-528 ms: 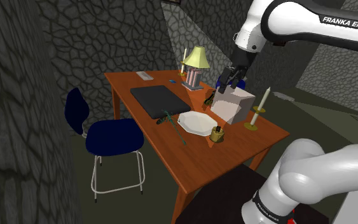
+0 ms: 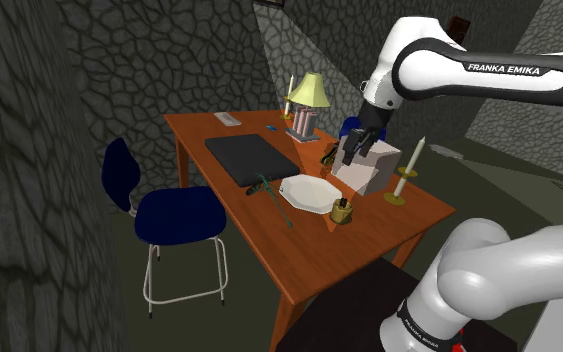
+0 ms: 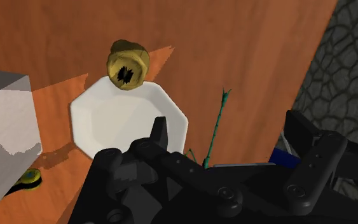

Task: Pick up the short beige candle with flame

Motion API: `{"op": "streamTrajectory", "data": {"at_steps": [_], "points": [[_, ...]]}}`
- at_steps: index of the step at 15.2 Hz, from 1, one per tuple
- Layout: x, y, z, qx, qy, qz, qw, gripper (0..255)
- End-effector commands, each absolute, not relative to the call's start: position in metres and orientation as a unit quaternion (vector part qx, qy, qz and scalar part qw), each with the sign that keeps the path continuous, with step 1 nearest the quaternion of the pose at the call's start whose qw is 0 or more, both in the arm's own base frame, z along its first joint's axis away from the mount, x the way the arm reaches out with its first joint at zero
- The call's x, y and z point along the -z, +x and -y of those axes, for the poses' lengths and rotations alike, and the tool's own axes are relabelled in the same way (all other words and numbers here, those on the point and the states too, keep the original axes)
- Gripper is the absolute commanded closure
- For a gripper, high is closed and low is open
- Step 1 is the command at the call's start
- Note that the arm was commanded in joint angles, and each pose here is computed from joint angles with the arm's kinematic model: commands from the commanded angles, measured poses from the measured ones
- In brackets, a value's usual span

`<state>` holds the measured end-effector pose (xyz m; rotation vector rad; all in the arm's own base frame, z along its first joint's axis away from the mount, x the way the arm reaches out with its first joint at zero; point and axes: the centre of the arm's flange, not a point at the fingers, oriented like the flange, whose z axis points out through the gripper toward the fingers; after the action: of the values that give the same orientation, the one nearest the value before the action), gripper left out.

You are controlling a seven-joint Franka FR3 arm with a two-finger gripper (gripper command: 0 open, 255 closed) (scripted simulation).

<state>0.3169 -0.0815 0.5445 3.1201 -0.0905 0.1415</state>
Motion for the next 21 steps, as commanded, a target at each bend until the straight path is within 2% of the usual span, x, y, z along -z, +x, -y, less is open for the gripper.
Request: {"op": "streamTrajectory", "data": {"at_steps": [1,21], "points": [[-0.522,0.32,0.097,-0.04,0.999,0.024,0.007,0],[-0.306,0.344,0.232,0.018,1.0,-0.022,-0.003,0]]}}
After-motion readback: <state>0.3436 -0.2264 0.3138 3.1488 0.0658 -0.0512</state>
